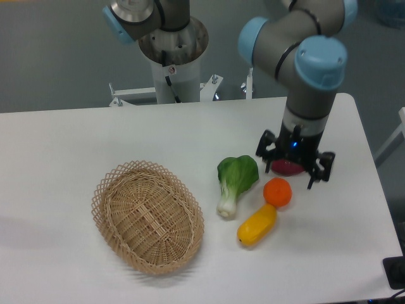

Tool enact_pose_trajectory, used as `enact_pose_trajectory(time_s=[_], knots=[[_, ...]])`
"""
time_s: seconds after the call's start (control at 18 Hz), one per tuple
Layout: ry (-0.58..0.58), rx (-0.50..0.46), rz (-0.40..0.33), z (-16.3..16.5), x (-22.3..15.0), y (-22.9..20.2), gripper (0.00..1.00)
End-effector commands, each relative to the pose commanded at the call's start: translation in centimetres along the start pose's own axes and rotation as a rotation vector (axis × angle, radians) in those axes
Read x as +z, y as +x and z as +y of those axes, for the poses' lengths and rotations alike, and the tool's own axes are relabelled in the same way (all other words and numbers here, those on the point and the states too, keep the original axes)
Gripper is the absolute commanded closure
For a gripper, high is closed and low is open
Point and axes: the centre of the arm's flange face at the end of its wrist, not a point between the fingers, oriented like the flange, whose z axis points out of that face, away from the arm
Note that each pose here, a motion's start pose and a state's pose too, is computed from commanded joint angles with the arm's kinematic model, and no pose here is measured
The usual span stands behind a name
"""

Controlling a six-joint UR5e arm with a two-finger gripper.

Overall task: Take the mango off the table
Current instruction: 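Move the gripper over the yellow mango beside the orange, then lower the open gripper onto the yellow mango and close it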

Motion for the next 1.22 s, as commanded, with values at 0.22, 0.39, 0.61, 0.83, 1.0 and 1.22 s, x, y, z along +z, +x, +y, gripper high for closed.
enact_pose_trajectory(time_s=[0.22,0.39,0.61,0.83,1.0,1.22], knots=[[-0.012,0.019,0.033,-0.9,4.4,0.5,0.0],[-0.035,0.026,0.081,-1.2,7.6,1.4,0.0],[-0.047,0.036,0.102,-1.2,10.1,2.1,0.0],[-0.033,0.049,0.056,-0.6,12.3,2.8,0.0],[-0.037,0.057,0.021,0.1,13.3,3.6,0.0],[-0.048,0.056,0.026,0.1,13.9,3.9,0.0]])
